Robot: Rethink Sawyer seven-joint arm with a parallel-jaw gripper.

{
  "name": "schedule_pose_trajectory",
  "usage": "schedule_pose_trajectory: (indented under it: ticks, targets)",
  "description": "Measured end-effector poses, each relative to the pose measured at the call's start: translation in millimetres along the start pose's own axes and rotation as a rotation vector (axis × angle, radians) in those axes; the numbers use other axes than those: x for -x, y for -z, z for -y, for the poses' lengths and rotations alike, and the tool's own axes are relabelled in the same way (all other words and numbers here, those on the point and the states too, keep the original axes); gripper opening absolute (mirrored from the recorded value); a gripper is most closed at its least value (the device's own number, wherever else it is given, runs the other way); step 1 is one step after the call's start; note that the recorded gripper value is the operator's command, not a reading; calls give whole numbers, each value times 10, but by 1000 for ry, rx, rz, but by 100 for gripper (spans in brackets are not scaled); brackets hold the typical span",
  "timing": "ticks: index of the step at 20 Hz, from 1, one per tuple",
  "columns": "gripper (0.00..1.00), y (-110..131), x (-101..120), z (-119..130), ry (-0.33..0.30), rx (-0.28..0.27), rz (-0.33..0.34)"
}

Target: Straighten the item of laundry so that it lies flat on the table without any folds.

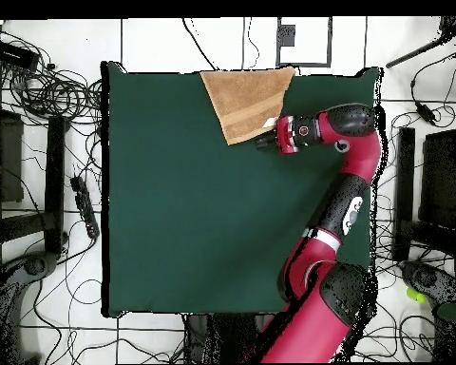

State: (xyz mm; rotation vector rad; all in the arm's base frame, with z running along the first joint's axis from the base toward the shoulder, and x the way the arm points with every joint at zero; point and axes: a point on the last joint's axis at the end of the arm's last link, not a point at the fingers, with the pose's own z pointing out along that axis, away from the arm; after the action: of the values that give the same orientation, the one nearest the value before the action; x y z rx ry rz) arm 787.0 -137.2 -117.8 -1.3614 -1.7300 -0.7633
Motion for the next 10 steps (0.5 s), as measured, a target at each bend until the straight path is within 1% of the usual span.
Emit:
schedule_pose_trajectory:
  ticks: [2, 3, 9, 10]
  targets:
    - [0, 0, -27, -28, -2, -19, 19]
    - [0, -5, -80, -87, -8, -57, 59]
    - [0, -23, -176, -206, -19, -117, 129]
    - [100, -24, -181, -224, -17, -111, 130]
